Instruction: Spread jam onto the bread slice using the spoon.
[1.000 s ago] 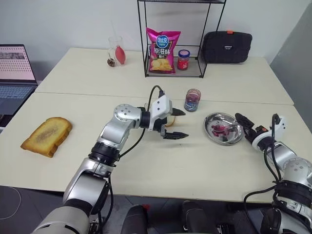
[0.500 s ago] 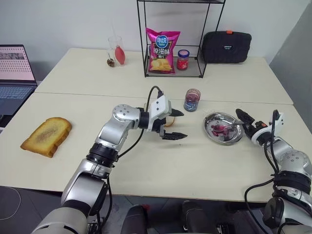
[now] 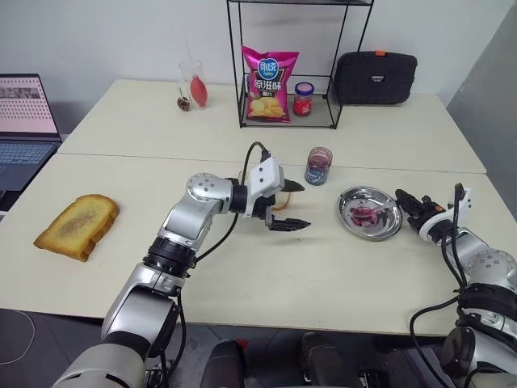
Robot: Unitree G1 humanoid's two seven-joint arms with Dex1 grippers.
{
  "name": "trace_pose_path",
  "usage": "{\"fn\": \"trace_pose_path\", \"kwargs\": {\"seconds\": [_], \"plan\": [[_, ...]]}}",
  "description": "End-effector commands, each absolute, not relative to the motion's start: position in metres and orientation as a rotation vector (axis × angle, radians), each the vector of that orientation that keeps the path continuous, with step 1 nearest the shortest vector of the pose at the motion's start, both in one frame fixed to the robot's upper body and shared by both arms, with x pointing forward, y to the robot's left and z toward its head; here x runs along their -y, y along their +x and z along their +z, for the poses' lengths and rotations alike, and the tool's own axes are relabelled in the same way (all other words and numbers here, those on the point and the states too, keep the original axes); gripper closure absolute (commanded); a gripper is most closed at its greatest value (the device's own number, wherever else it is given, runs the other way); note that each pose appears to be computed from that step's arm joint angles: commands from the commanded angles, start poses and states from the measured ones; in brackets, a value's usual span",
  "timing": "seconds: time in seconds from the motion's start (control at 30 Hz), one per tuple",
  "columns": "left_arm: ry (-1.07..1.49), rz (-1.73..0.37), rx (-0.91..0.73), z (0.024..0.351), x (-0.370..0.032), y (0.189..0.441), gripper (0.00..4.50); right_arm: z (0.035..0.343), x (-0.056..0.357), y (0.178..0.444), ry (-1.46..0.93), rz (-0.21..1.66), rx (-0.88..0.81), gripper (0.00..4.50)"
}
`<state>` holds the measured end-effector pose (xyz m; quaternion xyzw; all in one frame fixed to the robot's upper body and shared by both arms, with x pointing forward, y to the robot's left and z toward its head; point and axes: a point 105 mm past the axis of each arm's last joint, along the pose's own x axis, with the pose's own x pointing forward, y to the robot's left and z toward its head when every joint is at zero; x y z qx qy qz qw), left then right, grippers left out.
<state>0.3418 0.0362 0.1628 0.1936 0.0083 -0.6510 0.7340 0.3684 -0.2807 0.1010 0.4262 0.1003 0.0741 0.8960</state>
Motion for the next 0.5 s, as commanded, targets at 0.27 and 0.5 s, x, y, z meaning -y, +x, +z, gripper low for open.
{"fn": "trace_pose_path", "kwargs": {"seconds": [0.27, 0.5], "plan": [[0.442, -1.412, 0.058, 0.181, -0.04, 0.346, 0.0, 0.137, 0.287, 0.365, 0.841, 0.205, -0.117, 4.43], [0.289, -1.369, 0.045, 0.19, -0.056, 0.344, 0.0, 0.213, 0.258, 0.359, 0.721, 0.331, 0.02, 4.43]]}}
